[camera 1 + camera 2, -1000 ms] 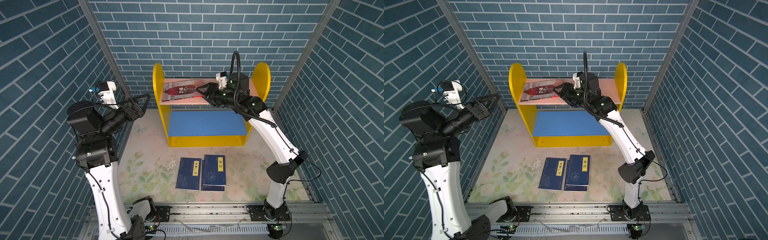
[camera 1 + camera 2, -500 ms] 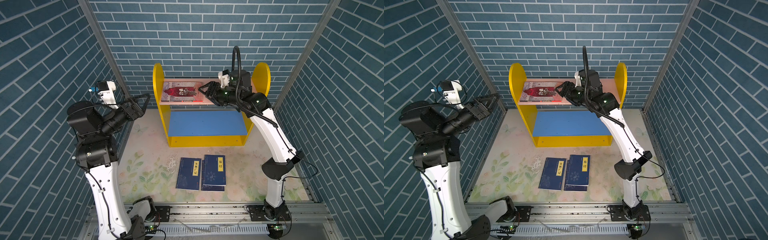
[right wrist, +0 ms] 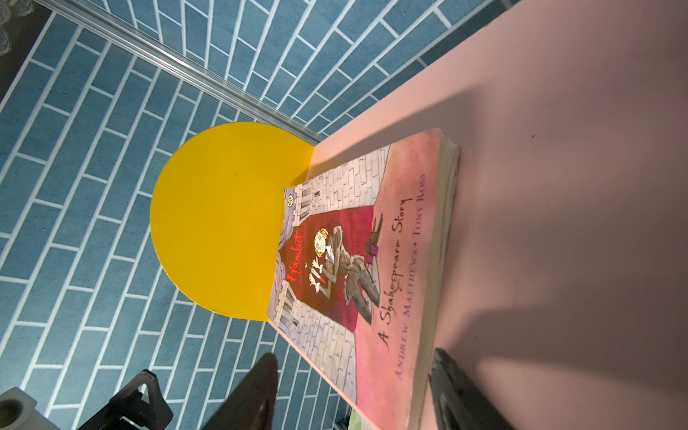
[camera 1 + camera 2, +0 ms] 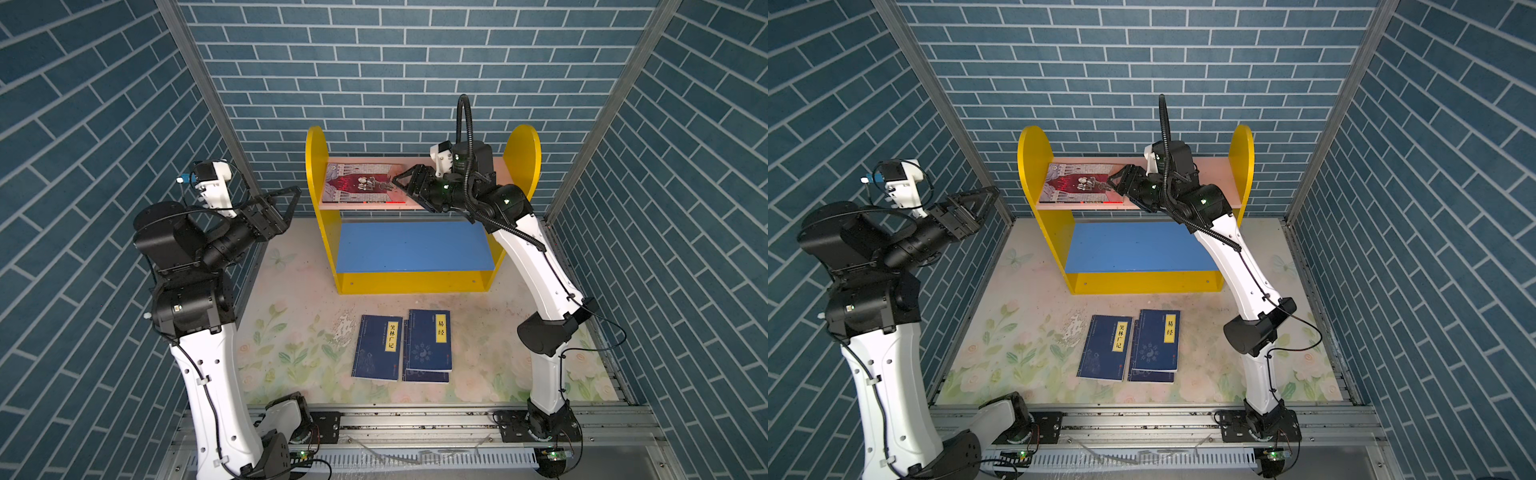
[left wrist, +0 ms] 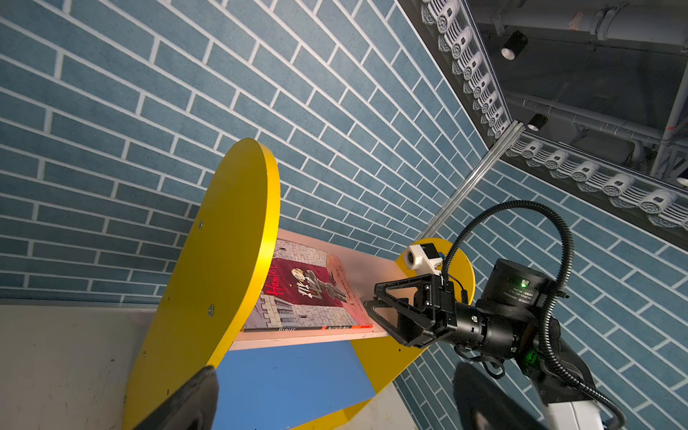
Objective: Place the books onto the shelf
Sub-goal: 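Push the Hamlet book flat onto the pink shelf with the right gripper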
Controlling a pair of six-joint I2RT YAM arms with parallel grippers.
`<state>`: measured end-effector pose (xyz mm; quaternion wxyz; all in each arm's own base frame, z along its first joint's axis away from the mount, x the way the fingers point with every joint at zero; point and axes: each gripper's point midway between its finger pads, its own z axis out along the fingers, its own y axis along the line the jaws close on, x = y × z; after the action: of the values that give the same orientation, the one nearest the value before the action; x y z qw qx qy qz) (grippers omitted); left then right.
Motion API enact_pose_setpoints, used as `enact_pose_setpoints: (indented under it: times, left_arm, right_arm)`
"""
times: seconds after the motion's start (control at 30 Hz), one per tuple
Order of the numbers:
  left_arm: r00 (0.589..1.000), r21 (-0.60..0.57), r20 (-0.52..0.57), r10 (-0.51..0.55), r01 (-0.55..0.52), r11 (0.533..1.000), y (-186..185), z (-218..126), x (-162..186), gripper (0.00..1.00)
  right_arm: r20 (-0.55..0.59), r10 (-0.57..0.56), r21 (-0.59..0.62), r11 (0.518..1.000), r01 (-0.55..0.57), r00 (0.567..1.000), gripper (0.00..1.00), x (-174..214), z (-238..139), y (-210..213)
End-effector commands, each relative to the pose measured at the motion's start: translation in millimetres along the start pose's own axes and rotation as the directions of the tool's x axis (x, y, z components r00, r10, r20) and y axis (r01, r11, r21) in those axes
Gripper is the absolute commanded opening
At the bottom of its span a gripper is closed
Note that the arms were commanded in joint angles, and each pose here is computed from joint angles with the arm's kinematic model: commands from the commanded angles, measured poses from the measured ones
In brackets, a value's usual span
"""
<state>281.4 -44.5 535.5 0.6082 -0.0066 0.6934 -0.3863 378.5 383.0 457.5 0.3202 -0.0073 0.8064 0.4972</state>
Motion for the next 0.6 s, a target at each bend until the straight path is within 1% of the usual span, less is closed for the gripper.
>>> enact_pose_setpoints:
  times: [0.0, 0.07, 0.13, 0.2, 0.43, 0.57]
  left_arm:
    - [1.000, 0.026, 0.006, 0.024, -0.025, 0.999, -6, 0, -1, 1.00]
    - [1.000, 0.025, 0.007, 0.026, -0.026, 0.999, -6, 0, -1, 1.00]
    - [1.000, 0.025, 0.002, 0.024, -0.024, 0.999, -5, 1, 0, 1.00]
    - [1.000, 0.026, 0.000, 0.023, -0.023, 0.999, -5, 0, 1, 1.00]
    - [1.000, 0.032, 0.001, 0.030, -0.030, 0.999, -9, -2, 1, 1.00]
    - [0.999, 0.032, 0.000, 0.039, -0.039, 0.999, -10, -2, 1, 1.00]
  right_arm:
    - [-0.006, -0.018, -0.015, 1.000, 0.018, 1.000, 0.66, 1, 0, 5]
    - [0.004, -0.032, -0.015, 0.999, 0.032, 0.999, 0.66, 0, -2, 6]
    - [0.005, -0.052, -0.044, 0.998, 0.053, 0.999, 0.66, -1, -3, 13]
    - [0.003, -0.050, -0.059, 0.997, 0.050, 0.999, 0.66, -1, -3, 16]
    - [0.010, -0.047, -0.034, 0.998, 0.047, 0.999, 0.66, -2, -2, 10]
    - [0.045, -0.065, -0.009, 0.998, 0.066, 0.997, 0.67, -9, -7, 9]
